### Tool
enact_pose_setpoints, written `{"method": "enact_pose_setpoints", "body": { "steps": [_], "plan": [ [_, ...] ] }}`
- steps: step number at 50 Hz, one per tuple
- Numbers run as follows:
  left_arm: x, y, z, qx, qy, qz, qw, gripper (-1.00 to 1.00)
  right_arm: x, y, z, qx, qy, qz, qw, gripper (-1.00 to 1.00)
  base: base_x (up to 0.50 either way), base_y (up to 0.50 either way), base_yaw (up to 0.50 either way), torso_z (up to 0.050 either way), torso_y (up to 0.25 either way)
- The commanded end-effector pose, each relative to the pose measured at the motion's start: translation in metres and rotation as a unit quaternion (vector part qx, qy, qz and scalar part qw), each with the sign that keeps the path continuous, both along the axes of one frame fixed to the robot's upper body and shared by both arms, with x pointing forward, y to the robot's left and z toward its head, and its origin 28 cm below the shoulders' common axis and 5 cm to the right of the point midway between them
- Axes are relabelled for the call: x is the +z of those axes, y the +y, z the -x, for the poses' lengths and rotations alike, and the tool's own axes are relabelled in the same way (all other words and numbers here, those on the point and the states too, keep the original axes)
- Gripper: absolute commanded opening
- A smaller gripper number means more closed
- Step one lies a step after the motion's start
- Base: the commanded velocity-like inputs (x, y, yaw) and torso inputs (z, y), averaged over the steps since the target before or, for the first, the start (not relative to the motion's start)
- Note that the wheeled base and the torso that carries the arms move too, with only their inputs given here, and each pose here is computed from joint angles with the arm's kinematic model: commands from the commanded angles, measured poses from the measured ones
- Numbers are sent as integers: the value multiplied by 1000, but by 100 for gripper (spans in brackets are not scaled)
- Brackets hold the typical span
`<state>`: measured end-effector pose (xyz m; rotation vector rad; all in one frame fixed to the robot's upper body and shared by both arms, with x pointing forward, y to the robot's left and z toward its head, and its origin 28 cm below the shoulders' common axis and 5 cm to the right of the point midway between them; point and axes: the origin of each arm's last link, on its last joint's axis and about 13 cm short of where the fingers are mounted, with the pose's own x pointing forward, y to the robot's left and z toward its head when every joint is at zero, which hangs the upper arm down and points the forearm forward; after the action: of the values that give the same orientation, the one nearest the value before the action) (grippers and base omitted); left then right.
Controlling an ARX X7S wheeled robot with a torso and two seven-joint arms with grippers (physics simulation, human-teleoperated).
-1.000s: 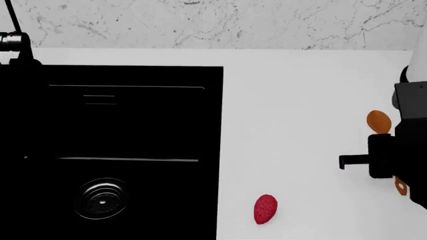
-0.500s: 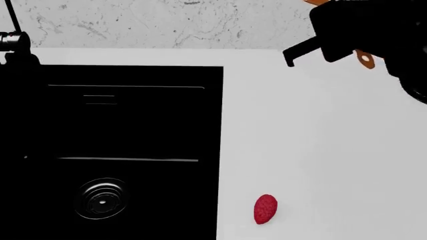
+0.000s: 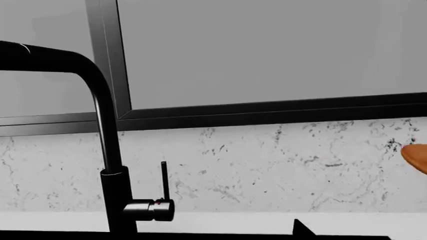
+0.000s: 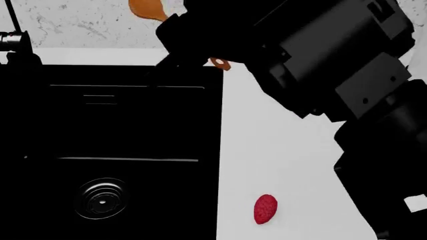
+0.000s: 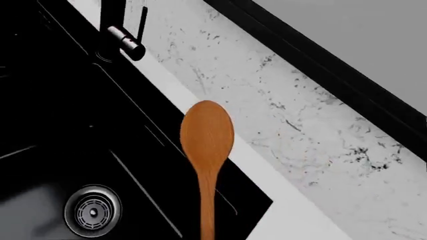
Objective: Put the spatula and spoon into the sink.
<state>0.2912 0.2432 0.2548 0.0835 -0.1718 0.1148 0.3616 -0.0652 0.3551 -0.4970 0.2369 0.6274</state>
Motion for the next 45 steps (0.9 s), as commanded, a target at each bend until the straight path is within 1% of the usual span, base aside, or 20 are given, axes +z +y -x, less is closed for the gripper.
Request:
{"method": "enact_pose_setpoints", "body": {
  "steps": [1, 9, 10, 16, 21, 22, 26, 30, 34, 36, 45],
  "plan": [
    [-3, 0, -2, -3, 2, 1, 1000, 100, -32, 34, -5, 80, 26, -12, 996, -100, 0, 0, 0, 0, 0],
    [-4, -1, -4, -5, 4, 1, 1000, 100, -60, 49, -10, 106, 58, 7, 993, -100, 0, 0, 0, 0, 0],
    [-3, -1, -4, -5, 4, 1, 1000, 100, -64, 52, -11, 109, 63, 15, 992, -100, 0, 0, 0, 0, 0],
    [-3, 0, -4, -4, 3, 1, 1000, 100, -75, 60, -14, 117, 77, 32, 990, -100, 0, 0, 0, 0, 0],
    [-3, 0, -3, -4, 3, 1, 1000, 100, -83, 72, -11, 140, 89, 41, 985, -100, 0, 0, 0, 0, 0],
    [-3, 0, -3, -4, 3, 1, 1000, 100, -87, 75, -11, 146, 95, 52, 983, -100, 0, 0, 0, 0, 0],
    [-3, 0, -3, -5, 3, 2, 1000, 100, -99, 83, -9, 160, 108, 63, 979, -100, 0, 0, 0, 0, 0],
    [-4, 0, -3, -5, 2, 2, 1000, 100, -115, 92, -5, 174, 129, 87, 972, -100, 0, 0, 0, 0, 0],
    [-4, 0, -3, -5, 2, 2, 1000, 100, -129, 95, -3, 181, 149, 107, 966, -100, 0, 0, 0, 0, 0],
    [-4, -1, -2, -6, 1, 2, 1000, 100, -138, 96, -1, 185, 161, 126, 961, -100, 0, 0, 0, 0, 0],
    [-3, -1, -3, -7, 0, 0, 1000, 100, -160, 95, 6, 191, 185, 174, 948, -100, 0, 0, 0, 0, 1]
  ]
}}
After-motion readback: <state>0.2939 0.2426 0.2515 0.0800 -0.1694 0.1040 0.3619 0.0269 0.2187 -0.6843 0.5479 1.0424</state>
